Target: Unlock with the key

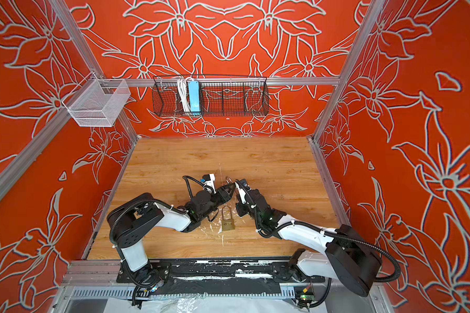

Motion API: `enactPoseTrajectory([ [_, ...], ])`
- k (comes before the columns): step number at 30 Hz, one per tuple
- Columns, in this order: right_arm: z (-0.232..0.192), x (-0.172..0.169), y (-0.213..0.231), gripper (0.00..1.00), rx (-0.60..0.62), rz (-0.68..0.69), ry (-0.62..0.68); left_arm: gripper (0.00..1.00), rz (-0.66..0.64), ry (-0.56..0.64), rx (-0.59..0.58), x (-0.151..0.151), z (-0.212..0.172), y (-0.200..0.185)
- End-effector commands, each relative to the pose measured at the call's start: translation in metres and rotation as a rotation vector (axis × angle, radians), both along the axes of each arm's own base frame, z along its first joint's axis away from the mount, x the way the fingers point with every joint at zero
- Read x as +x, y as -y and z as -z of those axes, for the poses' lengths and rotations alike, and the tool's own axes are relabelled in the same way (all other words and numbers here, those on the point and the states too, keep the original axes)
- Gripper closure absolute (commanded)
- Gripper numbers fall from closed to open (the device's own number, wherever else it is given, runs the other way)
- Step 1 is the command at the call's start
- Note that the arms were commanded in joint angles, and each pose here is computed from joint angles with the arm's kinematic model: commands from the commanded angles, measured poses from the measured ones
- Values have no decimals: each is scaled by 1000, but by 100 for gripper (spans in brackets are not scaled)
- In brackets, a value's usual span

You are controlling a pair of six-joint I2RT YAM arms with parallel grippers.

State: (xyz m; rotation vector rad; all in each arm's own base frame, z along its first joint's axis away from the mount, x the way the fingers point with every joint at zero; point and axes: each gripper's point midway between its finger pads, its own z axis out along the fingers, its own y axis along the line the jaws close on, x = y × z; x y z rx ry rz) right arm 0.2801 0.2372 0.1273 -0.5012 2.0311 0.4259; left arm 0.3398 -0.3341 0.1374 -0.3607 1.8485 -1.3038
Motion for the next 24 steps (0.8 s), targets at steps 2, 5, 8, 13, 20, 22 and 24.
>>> enactPoseTrajectory([
  [2, -101, -5, -48, 100, 298, -165, 215, 100, 287, -23, -8, -59, 2, 54],
  [5, -106, -12, -57, 100, 324, -222, 203, 100, 296, -19, -7, -61, 1, 58],
  [8, -105, -14, -69, 100, 339, -264, 182, 100, 323, -24, 16, -67, 5, 66],
  [13, -117, -23, -68, 100, 362, -300, 205, 100, 310, -6, 23, -67, 9, 66],
  [20, -130, -19, -50, 100, 386, -314, 216, 100, 385, 41, -13, -77, -1, 75],
  [22, -128, -20, -51, 100, 389, -335, 208, 100, 402, 43, -20, -79, -1, 77],
  [24, -129, -20, -53, 100, 375, -348, 207, 100, 416, 44, -17, -80, -1, 80],
])
